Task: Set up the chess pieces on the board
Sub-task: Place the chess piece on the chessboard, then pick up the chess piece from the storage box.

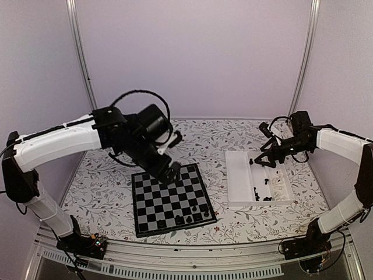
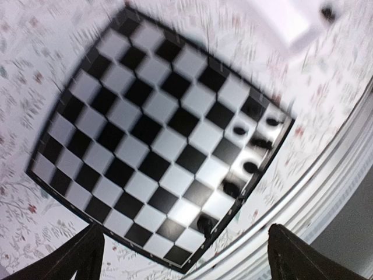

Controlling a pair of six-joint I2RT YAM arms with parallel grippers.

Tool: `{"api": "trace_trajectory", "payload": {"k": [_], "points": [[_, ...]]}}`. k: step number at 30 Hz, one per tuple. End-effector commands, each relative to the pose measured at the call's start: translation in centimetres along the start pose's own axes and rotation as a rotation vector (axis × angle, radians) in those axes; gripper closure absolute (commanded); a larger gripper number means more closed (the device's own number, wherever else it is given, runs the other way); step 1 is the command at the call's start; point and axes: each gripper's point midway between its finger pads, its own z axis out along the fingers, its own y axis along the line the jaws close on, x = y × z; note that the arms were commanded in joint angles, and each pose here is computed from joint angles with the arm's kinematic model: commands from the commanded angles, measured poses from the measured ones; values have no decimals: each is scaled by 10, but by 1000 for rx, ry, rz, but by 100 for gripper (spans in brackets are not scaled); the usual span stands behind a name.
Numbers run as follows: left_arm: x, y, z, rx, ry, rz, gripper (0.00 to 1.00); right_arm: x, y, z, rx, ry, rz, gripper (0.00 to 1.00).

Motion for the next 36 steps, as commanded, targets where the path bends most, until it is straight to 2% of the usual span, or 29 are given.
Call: {"api": "trace_trajectory", "payload": {"k": [1,5,9,17,21,24,26,29,32,34,36], "points": [[-88,32,-93,8,-343,-277,1,-8,-3,-2,12,0,-17,11],[-152,34,-147,156,-506,-424,1,-6,-6,1,6,19,3,11],[-189,9,-173,349,-553,-460,0,-3,-10,2,18,46,20,11],[-199,9,-191,532,-499,-687,1,6,-13,6,11,93,59,11],[-208,18,-210,557,-540,-723,1,4,-15,7,7,93,66,11],[-201,10,-205,583,-483,-743,1,0,-15,6,4,81,61,11],[-197,-5,-218,612,-490,-695,1,-2,-15,6,5,79,62,11],[-190,-9,-235,560,-592,-629,1,-2,-18,4,26,88,57,11],[-180,2,-239,503,-752,-459,1,-1,-23,-3,80,107,24,10],[-171,23,-228,405,-858,-327,1,-3,-29,-9,124,120,3,10],[-158,55,-223,211,-971,-232,1,-6,-34,-15,166,133,-8,11]]}}
